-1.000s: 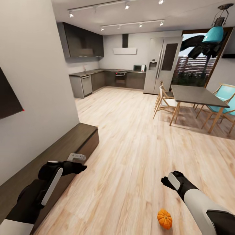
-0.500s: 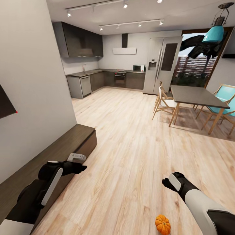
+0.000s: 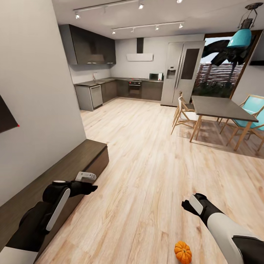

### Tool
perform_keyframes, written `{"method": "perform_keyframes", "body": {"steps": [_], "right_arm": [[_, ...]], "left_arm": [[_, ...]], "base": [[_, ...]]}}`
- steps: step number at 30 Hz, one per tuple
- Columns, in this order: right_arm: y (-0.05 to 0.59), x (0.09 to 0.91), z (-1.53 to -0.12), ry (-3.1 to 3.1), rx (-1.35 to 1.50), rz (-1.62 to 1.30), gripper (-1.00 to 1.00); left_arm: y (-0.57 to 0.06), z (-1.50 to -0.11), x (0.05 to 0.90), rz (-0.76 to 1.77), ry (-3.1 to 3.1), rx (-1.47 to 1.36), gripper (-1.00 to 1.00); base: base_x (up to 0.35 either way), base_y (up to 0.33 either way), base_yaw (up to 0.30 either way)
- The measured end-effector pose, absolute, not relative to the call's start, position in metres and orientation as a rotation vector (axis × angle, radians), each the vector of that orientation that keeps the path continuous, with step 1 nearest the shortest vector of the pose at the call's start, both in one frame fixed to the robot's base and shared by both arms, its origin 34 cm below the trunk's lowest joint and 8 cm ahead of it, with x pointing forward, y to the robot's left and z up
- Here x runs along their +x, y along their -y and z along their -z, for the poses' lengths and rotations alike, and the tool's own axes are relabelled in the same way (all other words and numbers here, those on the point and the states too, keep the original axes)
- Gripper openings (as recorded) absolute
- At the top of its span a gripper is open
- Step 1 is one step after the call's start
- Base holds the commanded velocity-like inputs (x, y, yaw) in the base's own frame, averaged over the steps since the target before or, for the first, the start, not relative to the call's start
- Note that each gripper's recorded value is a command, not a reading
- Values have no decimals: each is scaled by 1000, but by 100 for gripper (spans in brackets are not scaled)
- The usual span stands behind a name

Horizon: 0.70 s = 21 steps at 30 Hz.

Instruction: Place each of the two pumpkins and all three candles from the living room inside a cabinet in the living room (use any cabinet), then make sure every cabinet is closed, and position the cauldron so it is next to a table in the living room.

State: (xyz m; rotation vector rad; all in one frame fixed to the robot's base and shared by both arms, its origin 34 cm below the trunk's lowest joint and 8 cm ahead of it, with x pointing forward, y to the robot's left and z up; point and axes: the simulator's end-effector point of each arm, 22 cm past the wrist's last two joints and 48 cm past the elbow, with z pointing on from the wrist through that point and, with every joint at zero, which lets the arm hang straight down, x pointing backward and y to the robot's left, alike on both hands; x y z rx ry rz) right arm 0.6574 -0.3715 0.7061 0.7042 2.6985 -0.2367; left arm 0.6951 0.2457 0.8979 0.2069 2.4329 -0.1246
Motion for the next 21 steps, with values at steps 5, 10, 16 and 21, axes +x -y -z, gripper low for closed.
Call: {"method": "perform_keyframes", "body": {"steps": [5, 10, 16, 21], "right_arm": [[371, 658, -700, -2699, 701, 236, 100], [369, 660, -693, -2699, 696, 230, 100], [365, 662, -685, -2700, 691, 221, 100], [366, 665, -680, -2694, 685, 218, 100]], "left_arm": [[-245, -892, 696, 127, -2433, 208, 100], [-244, -886, 696, 131, -2434, 209, 100], [-240, -878, 696, 141, -2438, 209, 100], [-237, -871, 696, 147, -2438, 209, 100]], "base": [[0, 0, 0], [0, 0, 0], [0, 0, 0], [0, 0, 0]]}}
